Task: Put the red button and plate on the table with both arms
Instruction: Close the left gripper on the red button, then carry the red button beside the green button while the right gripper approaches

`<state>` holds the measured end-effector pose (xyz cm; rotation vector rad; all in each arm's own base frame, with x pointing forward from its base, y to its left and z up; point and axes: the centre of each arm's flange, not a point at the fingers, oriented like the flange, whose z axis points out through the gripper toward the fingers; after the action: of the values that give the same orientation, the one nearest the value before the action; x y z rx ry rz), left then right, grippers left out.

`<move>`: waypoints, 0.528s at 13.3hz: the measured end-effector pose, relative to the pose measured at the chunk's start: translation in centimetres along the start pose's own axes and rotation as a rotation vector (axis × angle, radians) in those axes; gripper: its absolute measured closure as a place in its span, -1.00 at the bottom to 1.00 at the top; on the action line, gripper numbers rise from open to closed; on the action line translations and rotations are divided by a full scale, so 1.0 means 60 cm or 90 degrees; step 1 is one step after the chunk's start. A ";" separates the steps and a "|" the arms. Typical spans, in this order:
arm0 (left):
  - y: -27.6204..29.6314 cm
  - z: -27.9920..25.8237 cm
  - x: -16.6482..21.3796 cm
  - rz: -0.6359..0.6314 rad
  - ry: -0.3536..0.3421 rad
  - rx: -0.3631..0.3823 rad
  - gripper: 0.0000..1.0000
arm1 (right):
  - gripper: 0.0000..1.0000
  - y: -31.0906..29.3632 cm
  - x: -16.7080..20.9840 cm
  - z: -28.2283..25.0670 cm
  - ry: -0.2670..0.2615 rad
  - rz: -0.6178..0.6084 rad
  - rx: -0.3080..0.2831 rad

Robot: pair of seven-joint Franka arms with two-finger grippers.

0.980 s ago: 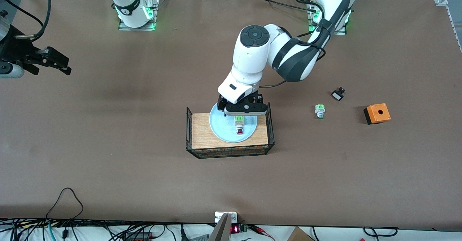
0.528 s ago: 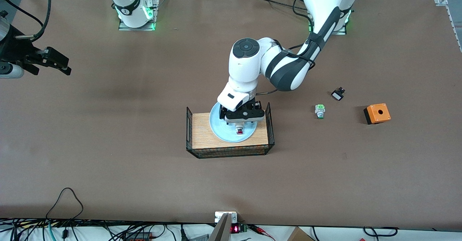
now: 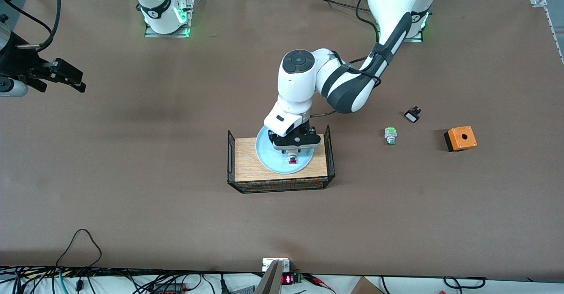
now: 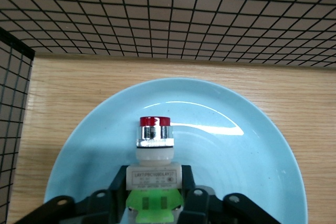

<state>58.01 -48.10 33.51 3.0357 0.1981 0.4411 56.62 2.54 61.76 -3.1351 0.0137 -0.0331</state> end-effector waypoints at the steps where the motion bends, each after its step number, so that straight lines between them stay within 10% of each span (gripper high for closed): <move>1: -0.001 -0.001 -0.001 0.000 -0.004 0.006 0.18 | -1.00 0.000 0.000 0.000 0.000 0.000 0.000; 7: -0.010 -0.186 0.007 -0.027 -0.050 0.061 0.18 | -1.00 0.001 0.001 0.002 -0.001 0.000 0.000</move>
<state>55.12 -46.91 44.21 3.1277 0.2863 0.3174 56.67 2.51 61.64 -3.1352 0.0142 -0.0296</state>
